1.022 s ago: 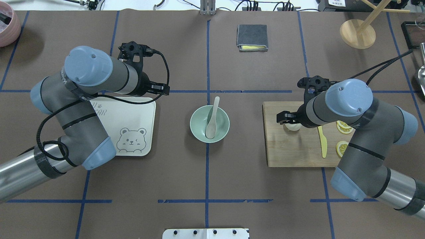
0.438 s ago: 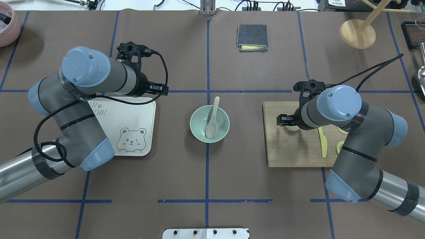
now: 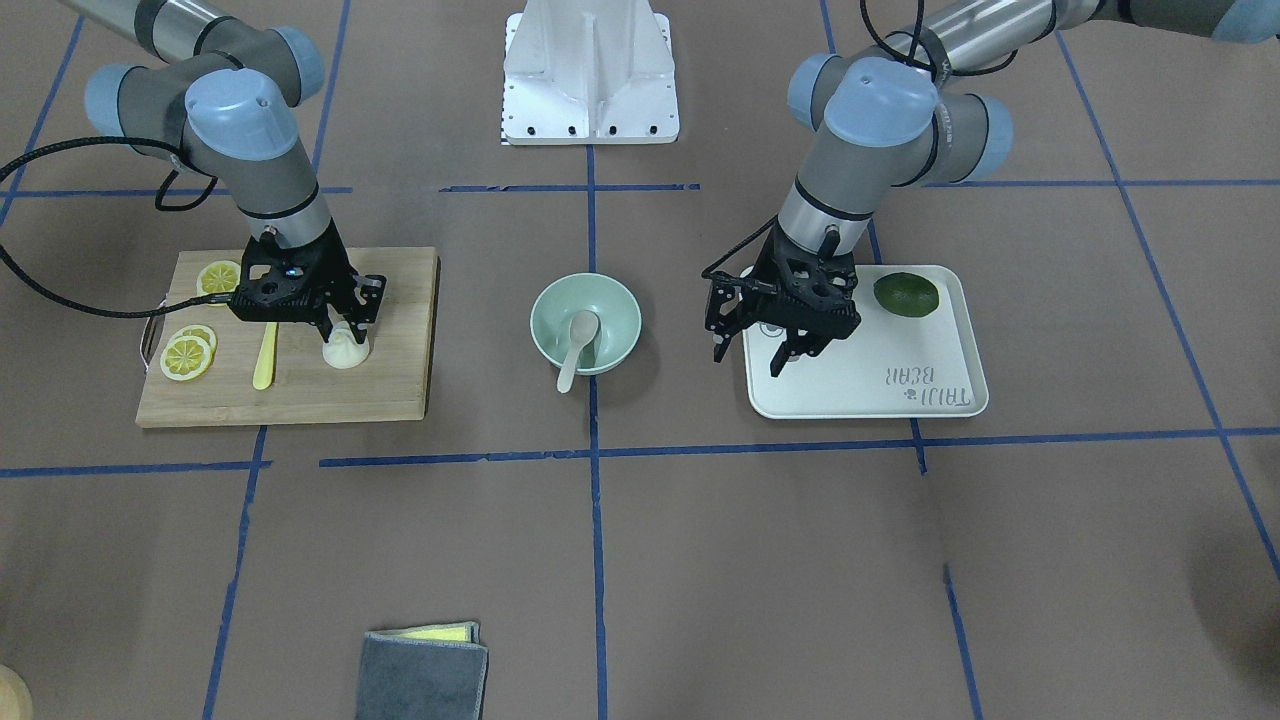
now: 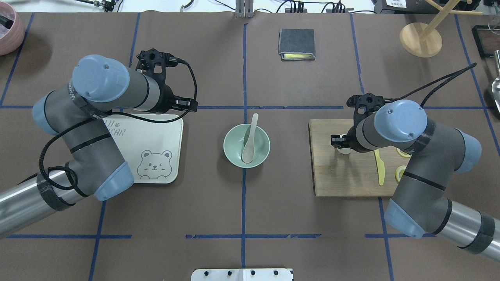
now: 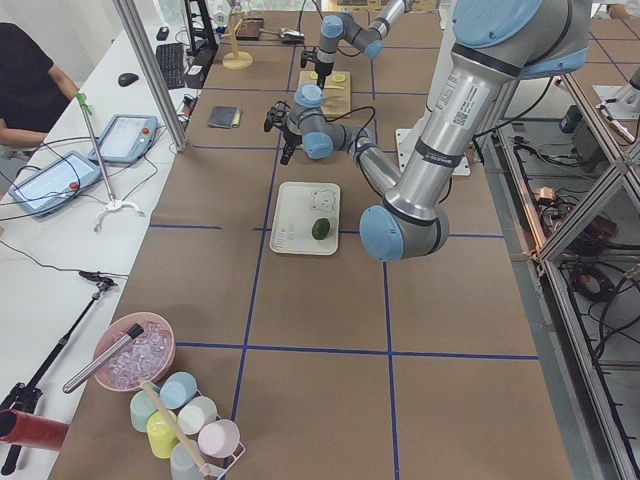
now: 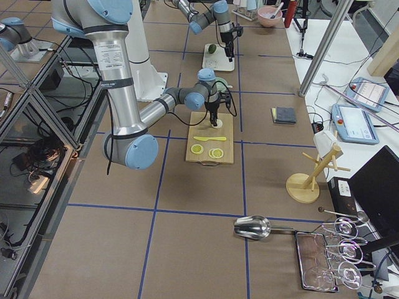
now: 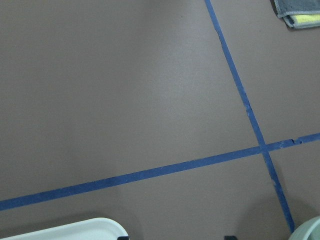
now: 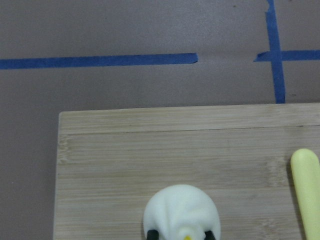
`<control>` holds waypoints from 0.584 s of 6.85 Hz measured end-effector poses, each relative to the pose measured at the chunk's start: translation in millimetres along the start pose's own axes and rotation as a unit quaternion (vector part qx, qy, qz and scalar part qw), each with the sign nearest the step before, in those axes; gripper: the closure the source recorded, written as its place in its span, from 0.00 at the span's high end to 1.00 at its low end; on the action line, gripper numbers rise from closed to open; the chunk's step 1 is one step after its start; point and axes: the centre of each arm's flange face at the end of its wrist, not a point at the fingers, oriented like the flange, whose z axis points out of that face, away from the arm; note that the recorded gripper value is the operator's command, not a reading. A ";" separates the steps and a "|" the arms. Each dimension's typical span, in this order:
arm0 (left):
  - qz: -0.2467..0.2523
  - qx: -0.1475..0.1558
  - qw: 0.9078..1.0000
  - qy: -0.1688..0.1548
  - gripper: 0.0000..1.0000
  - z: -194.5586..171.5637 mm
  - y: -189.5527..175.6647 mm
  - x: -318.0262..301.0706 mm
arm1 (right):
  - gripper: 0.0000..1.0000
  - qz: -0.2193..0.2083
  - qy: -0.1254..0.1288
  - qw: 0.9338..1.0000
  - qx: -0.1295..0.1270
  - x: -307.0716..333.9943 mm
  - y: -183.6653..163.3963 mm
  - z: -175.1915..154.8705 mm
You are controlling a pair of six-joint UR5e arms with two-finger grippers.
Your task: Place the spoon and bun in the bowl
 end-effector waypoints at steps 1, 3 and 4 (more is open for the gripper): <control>0.001 0.002 1.000 0.000 0.70 -2.4 -2.4 -1.6 | 0.00 0.000 -0.006 1.000 0.002 -4.0 0.3 -6.6; 0.026 0.012 1.000 -0.006 0.70 -21.4 -3.1 -27.9 | 0.00 0.004 -0.039 0.999 0.005 -55.0 4.3 -40.8; 0.043 0.014 0.999 -0.014 0.70 -36.3 7.0 -54.1 | 0.00 0.013 -0.064 0.998 0.001 -100.5 19.0 -55.3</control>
